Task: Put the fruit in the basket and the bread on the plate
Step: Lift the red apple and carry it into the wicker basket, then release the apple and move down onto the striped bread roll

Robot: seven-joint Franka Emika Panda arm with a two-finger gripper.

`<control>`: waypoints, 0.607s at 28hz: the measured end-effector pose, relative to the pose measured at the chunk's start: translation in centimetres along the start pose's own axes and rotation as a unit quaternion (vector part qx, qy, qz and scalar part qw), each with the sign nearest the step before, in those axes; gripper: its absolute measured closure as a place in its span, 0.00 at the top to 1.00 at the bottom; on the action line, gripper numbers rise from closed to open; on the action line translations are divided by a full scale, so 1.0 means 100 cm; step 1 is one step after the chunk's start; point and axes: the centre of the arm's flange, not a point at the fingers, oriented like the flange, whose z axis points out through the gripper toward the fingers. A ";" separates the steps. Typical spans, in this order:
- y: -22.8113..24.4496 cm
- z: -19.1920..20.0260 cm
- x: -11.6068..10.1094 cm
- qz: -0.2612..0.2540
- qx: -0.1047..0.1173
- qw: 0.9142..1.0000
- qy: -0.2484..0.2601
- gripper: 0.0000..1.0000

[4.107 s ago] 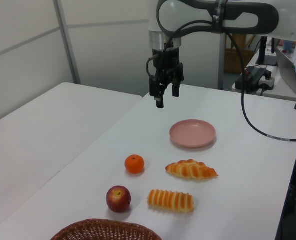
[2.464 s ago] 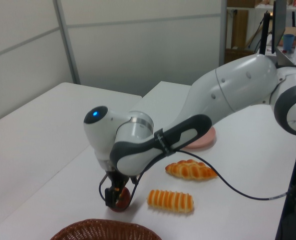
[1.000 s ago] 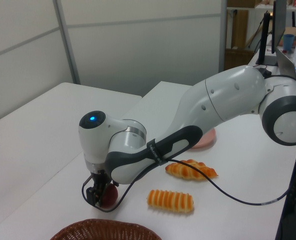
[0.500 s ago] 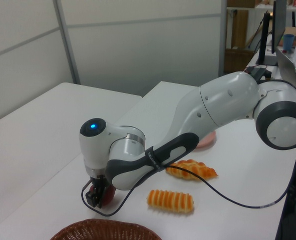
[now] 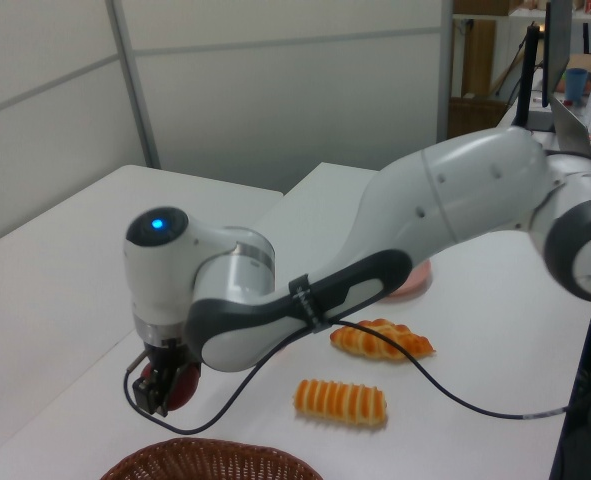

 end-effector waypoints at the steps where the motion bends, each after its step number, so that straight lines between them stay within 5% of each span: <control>1: -0.008 -0.012 -0.006 -0.004 0.002 1.000 -0.006 0.81; 6: -0.054 -0.051 -0.044 -0.037 0.000 0.999 -0.036 0.81; 10: -0.088 -0.042 -0.071 -0.068 -0.007 0.996 -0.054 0.81; 12: -0.097 -0.025 -0.082 -0.075 -0.014 0.995 -0.067 0.89; 17: -0.094 -0.006 -0.082 -0.064 -0.023 0.995 -0.078 1.00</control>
